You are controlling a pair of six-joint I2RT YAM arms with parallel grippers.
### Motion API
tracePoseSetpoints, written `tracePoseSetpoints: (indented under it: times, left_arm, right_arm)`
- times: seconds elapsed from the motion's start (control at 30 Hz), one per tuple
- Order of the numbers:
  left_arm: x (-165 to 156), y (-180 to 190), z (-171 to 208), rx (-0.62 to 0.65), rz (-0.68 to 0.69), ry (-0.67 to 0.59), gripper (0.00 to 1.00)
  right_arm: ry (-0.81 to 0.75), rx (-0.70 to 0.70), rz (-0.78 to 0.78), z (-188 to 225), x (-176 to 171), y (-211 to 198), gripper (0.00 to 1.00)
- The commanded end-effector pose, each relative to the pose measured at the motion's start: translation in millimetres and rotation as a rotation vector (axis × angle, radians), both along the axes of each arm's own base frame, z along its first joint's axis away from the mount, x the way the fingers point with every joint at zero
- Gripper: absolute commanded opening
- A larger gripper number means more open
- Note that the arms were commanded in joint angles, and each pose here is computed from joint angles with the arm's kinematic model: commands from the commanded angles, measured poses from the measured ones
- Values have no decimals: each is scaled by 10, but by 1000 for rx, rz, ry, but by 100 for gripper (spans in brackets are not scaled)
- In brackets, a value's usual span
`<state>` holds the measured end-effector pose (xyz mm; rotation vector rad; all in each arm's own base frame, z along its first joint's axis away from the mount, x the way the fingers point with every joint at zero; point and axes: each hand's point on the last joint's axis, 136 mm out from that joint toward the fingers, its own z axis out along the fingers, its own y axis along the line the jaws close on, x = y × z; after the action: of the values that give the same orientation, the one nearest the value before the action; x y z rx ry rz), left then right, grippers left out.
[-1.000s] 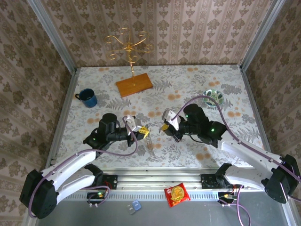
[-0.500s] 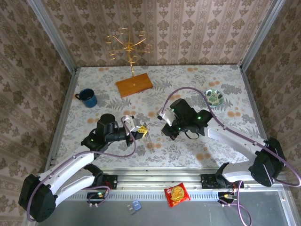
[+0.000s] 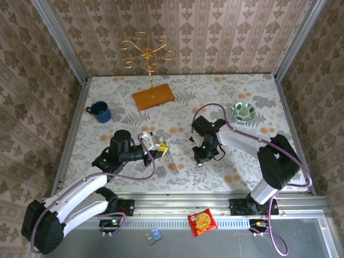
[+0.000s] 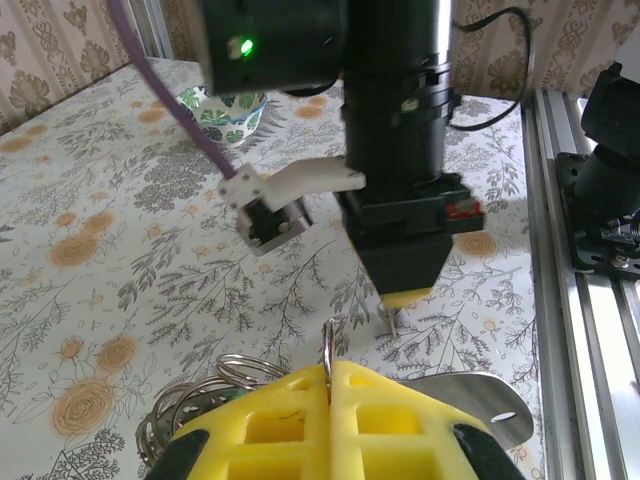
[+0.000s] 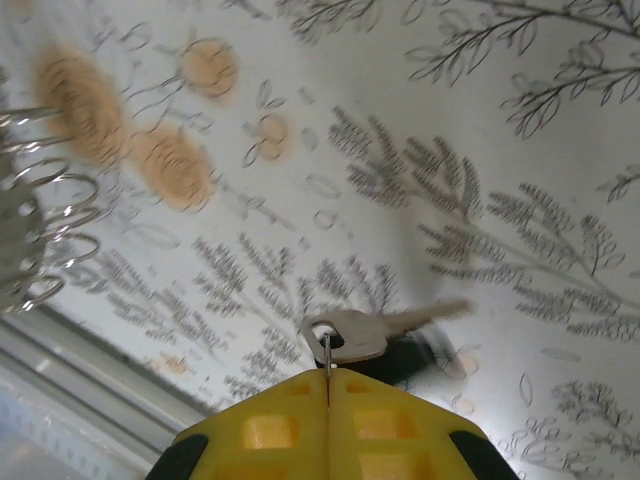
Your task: Put the keys on the keyring
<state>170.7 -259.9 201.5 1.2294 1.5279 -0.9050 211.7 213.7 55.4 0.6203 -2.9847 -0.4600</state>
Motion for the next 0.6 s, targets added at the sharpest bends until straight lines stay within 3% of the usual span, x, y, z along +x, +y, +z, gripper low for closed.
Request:
tracePoseSetpoints:
  times: [0.0, 0.33, 0.57]
  left_arm:
    - [-6, 2, 139, -23, -16, -48, 0]
    - [-4, -13, 115, -17, -29, -51, 0]
    - [4, -19, 104, -17, -31, -52, 0]
  right_arm:
    - [14, -9, -4, 8, 120, 31, 0]
    - [-17, -69, -26, -186, 502, 31, 0]
    - [-41, -70, -33, -246, 676, 114, 9]
